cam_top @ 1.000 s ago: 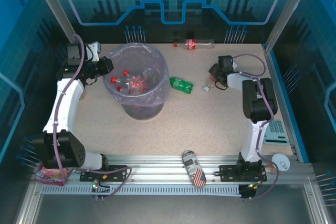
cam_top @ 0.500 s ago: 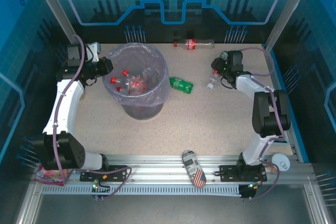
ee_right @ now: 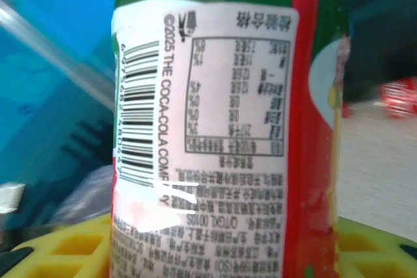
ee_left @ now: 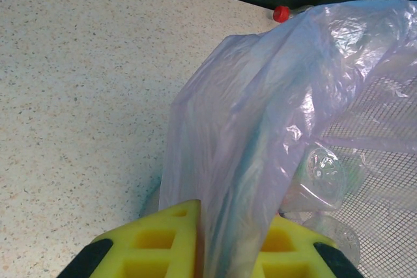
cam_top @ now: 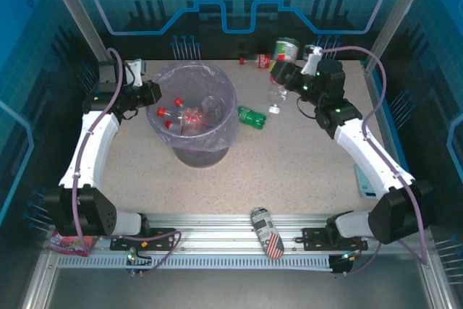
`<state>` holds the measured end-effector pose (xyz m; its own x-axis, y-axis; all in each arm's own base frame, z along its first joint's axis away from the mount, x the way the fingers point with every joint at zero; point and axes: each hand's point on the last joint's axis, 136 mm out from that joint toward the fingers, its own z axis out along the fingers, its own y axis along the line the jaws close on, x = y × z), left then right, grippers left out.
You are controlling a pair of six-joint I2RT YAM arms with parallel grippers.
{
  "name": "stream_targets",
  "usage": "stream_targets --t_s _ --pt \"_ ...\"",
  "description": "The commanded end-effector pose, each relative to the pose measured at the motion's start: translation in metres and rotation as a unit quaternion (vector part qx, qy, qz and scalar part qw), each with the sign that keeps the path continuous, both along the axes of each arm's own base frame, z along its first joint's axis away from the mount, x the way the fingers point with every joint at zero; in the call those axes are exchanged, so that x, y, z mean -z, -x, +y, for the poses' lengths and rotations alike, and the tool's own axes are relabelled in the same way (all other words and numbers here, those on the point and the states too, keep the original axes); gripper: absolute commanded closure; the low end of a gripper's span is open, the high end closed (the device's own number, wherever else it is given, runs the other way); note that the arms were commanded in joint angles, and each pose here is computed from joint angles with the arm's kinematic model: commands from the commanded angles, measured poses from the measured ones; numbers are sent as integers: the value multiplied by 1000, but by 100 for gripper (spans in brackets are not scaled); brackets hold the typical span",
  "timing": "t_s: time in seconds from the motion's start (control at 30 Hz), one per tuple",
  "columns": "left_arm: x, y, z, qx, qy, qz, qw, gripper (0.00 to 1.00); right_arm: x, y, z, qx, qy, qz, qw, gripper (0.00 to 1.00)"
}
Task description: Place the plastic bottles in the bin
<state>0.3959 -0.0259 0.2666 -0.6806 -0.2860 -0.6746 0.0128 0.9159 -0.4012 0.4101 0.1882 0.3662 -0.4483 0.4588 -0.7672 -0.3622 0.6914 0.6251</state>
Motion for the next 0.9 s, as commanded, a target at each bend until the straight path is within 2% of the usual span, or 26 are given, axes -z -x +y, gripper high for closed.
stream_targets --t_s 0.0,0.13,0.3,0.6,0.87 --pt "28 20 -14 27 5 55 998 100 -47 28 47 -73 11 -63 995 47" --pt "27 21 -17 30 4 53 998 100 -74 51 96 -130 33 -113 985 48" --pt "26 21 -21 38 4 51 998 100 -80 56 147 -179 60 -145 971 49" --pt "23 22 -23 41 2 46 998 100 -48 39 215 -239 112 -137 955 48" --pt "22 22 -23 43 2 43 998 100 -3 23 226 -232 171 -88 954 48"
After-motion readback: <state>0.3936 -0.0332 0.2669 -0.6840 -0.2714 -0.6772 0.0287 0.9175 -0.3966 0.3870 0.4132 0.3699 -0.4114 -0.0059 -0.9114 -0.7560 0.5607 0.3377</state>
